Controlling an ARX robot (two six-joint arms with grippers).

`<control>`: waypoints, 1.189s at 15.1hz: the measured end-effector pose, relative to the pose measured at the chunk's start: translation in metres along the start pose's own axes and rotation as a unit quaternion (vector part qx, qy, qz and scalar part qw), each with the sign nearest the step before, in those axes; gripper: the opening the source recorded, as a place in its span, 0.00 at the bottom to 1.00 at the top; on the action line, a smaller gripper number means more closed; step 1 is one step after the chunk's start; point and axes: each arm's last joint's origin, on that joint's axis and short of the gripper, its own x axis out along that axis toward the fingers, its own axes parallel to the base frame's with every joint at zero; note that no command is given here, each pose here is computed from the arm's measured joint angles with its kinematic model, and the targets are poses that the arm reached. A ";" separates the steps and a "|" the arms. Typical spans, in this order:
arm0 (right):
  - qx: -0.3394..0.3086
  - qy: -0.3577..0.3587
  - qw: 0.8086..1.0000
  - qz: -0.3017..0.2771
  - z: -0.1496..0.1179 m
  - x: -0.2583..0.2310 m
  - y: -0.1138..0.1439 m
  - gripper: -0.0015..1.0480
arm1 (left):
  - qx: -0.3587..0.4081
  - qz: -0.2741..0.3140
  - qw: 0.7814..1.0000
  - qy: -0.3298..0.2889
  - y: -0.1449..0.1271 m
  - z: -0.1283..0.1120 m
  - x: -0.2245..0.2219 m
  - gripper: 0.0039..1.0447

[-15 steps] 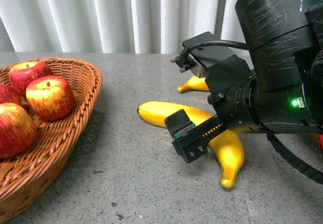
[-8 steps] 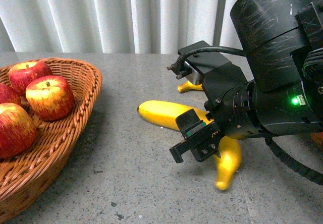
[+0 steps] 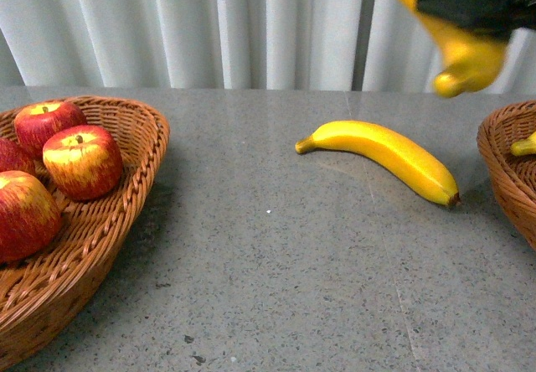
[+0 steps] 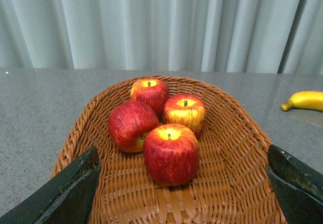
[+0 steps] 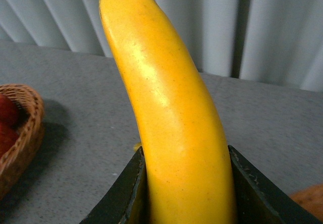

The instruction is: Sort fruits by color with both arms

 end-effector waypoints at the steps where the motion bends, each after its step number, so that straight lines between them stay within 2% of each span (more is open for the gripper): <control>1: 0.009 0.000 1.000 -0.027 0.000 -0.021 -0.023 0.36 | 0.000 0.000 1.000 0.000 0.000 0.000 0.000 0.94; 4: 0.001 0.031 0.995 -0.092 -0.032 -0.069 -0.075 0.36 | 0.000 0.000 1.000 0.000 0.000 0.000 0.000 0.94; 7: -0.004 0.070 0.990 -0.125 -0.066 -0.113 -0.107 0.36 | 0.000 0.000 1.000 0.000 0.000 0.000 0.000 0.94; 9: 0.004 0.107 0.986 -0.126 -0.088 -0.132 -0.114 0.36 | 0.000 0.000 1.000 0.000 0.000 0.000 0.000 0.94; 10: -0.005 0.119 0.985 -0.125 -0.093 -0.140 -0.116 0.43 | 0.000 0.000 1.000 0.000 0.000 0.000 0.000 0.94; 12: -0.034 0.108 0.986 -0.121 -0.086 -0.148 -0.113 0.64 | 0.000 0.000 1.000 0.000 0.000 0.000 0.000 0.94; 15: -0.069 0.075 0.988 -0.113 -0.060 -0.147 -0.102 0.96 | 0.000 0.000 1.000 0.000 0.000 0.000 0.000 0.94; 16: -0.083 0.055 0.989 -0.107 -0.045 -0.140 -0.096 0.93 | 0.000 0.000 1.000 0.000 0.000 0.000 0.000 0.94; 18: -0.111 0.006 0.991 -0.079 -0.007 -0.112 -0.073 0.94 | 0.000 0.000 1.000 0.000 0.000 0.000 0.000 0.94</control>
